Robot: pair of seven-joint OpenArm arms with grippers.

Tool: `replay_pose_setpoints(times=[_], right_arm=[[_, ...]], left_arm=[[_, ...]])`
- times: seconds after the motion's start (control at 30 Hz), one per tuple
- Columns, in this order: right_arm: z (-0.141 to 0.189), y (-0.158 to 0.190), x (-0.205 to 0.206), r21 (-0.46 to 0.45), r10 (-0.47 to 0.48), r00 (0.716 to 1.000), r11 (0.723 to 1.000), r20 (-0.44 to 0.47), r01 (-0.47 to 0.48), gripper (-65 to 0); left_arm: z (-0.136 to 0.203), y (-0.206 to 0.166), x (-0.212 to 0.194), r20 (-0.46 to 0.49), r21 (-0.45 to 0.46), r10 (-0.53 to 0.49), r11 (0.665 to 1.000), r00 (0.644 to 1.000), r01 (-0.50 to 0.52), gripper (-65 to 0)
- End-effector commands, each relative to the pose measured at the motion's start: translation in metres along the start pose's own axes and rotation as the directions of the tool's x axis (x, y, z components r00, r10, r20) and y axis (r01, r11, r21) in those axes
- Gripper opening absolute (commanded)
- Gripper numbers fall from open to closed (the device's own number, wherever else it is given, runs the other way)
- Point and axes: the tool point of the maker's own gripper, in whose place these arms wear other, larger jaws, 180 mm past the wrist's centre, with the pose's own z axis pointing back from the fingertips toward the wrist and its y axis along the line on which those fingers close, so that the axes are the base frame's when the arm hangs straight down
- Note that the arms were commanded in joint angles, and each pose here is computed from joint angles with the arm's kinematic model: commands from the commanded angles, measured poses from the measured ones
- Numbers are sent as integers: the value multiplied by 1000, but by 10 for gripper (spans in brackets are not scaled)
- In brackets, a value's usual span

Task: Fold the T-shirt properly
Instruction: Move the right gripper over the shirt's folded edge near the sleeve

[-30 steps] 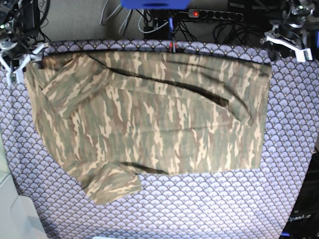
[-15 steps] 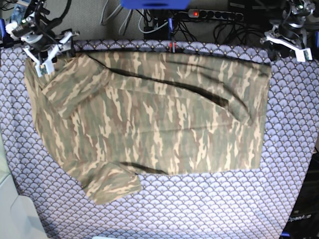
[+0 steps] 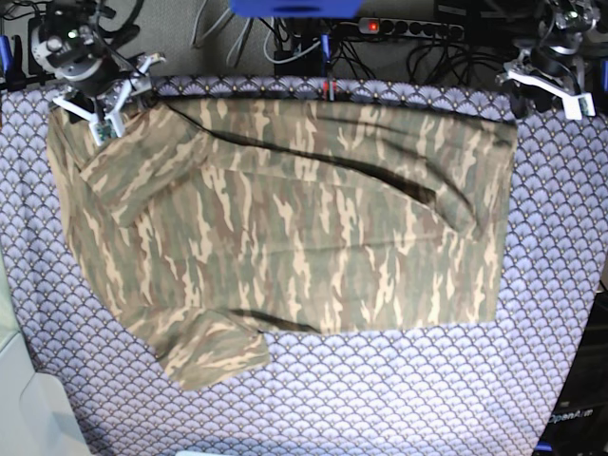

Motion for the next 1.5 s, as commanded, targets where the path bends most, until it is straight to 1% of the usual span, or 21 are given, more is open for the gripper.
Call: replay_pose_setpoints(times=[0.0, 0.07, 0.17, 0.27, 0.37, 0.87, 1.0, 1.2, 1.47], right_arm=[[2, 2, 8, -7, 10, 999, 1000, 32, -10, -263], [1, 2, 7, -33, 30, 999, 999, 28, -29, -263], [0, 8, 12, -45, 29, 998, 999, 55, -27, -263], [-1, 11, 11, -60, 40, 998, 998, 51, -37, -263], [-2, 15, 13, -64, 38, 997, 997, 65, -33, -263], [3, 19, 12, -57, 43, 996, 998, 82, -38, -263], [4, 33, 19, -22, 71, 992, 997, 100, -69, -263], [2, 43, 25, 3, 82, 990, 997, 115, -83, -263], [-1, 43, 28, 3, 80, 990, 997, 119, -81, -265]], left_arm=[[3, 2, 10, 34, -2, -11, 1000, 999, 11, -362], [3, 2, 10, 34, -2, -11, 1000, 999, 11, -362], [3, 3, 11, 34, -1, -13, 1000, 999, 13, -362], [2, 2, 11, 35, -2, -11, 1000, 999, 11, -362], [2, 2, 11, 35, -3, -9, 1000, 999, 9, -362], [-2, -1, 17, 52, -8, -7, 1000, 999, 8, -362], [-2, -2, 18, 54, -8, -7, 1000, 999, 8, -362], [-2, -2, 18, 54, -8, -7, 1000, 999, 8, -362], [-2, -1, 18, 54, -7, -8, 1000, 998, 9, -362]])
